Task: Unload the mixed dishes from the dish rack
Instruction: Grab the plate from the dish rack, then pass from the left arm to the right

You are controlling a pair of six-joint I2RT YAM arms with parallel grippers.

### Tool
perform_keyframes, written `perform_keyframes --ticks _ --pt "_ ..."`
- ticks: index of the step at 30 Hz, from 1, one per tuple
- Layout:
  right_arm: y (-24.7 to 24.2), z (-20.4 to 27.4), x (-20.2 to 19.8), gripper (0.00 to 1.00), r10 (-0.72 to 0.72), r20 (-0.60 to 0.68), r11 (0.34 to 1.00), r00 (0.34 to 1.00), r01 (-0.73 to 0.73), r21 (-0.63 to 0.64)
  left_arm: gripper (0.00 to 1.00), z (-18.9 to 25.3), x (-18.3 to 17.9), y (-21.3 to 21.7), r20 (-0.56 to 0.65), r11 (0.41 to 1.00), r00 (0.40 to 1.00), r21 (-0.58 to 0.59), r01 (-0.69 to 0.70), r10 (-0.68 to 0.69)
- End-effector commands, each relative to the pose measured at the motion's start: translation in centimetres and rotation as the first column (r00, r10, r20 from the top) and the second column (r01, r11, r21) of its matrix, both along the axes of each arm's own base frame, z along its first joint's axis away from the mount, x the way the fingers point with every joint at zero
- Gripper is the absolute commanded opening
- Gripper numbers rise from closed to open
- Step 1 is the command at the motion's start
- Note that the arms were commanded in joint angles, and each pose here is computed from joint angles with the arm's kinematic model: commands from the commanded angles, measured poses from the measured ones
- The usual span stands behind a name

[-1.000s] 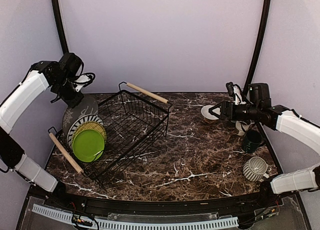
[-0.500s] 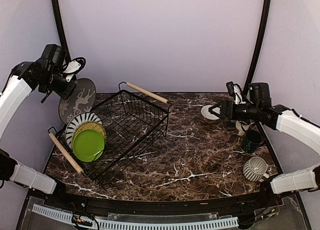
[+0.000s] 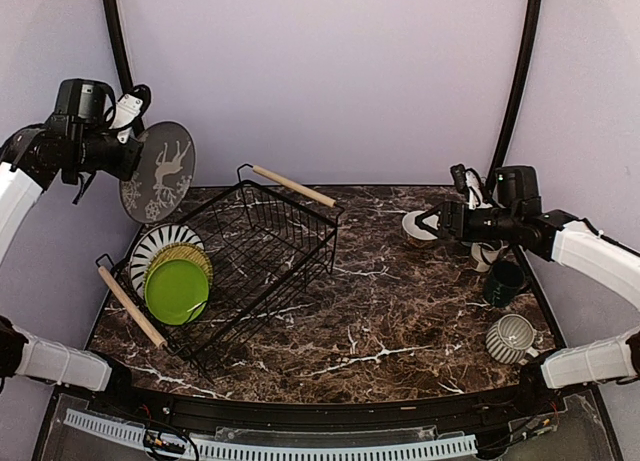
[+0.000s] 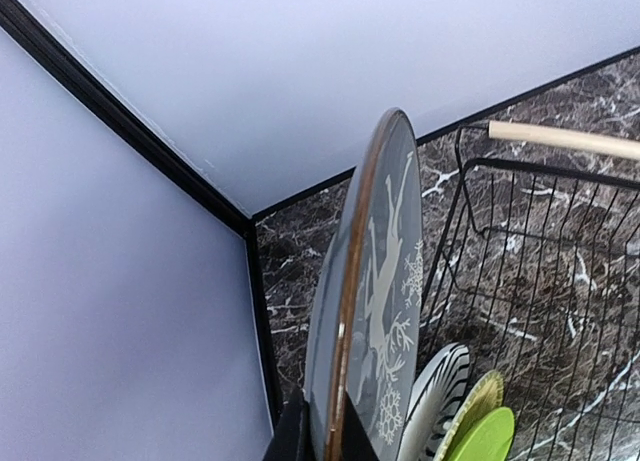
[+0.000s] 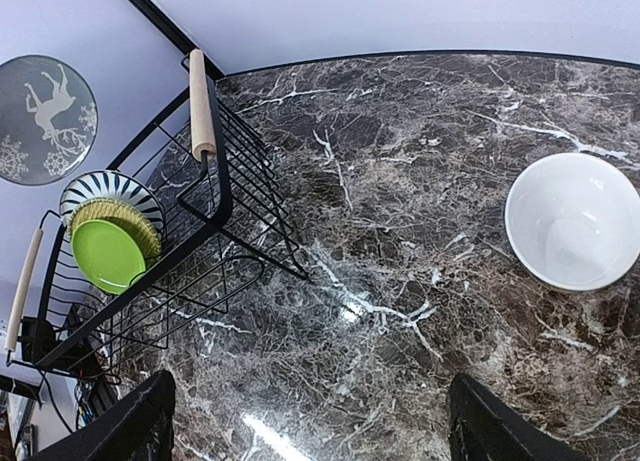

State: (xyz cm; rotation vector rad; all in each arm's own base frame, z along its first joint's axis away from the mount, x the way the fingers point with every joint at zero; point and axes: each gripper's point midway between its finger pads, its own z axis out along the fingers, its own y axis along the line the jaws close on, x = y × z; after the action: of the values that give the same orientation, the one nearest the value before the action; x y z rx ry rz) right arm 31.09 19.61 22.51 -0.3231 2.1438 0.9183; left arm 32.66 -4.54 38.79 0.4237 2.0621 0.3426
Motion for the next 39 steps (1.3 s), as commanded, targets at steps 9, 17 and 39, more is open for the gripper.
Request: perform_keyframes --ticks 9,17,39 --pt "3.0 3.4 -0.2 0.94 0.046 0.041 0.996 0.998 -0.049 0.079 0.01 11.9 -2.7 -2.2 0.416 0.842 0.906 -0.513 0.166 0.075" --pt "8.1 7.0 -2.0 0.99 0.201 0.052 0.941 0.978 -0.208 0.269 0.01 12.9 -3.8 -9.4 0.507 0.486 0.847 -0.706 0.515 -0.161" --pt "12.0 7.3 -5.3 0.75 0.375 0.007 0.809 0.927 -0.331 0.485 0.01 1.0 -5.9 -27.5 0.372 0.018 0.734 -0.886 0.463 -0.568"
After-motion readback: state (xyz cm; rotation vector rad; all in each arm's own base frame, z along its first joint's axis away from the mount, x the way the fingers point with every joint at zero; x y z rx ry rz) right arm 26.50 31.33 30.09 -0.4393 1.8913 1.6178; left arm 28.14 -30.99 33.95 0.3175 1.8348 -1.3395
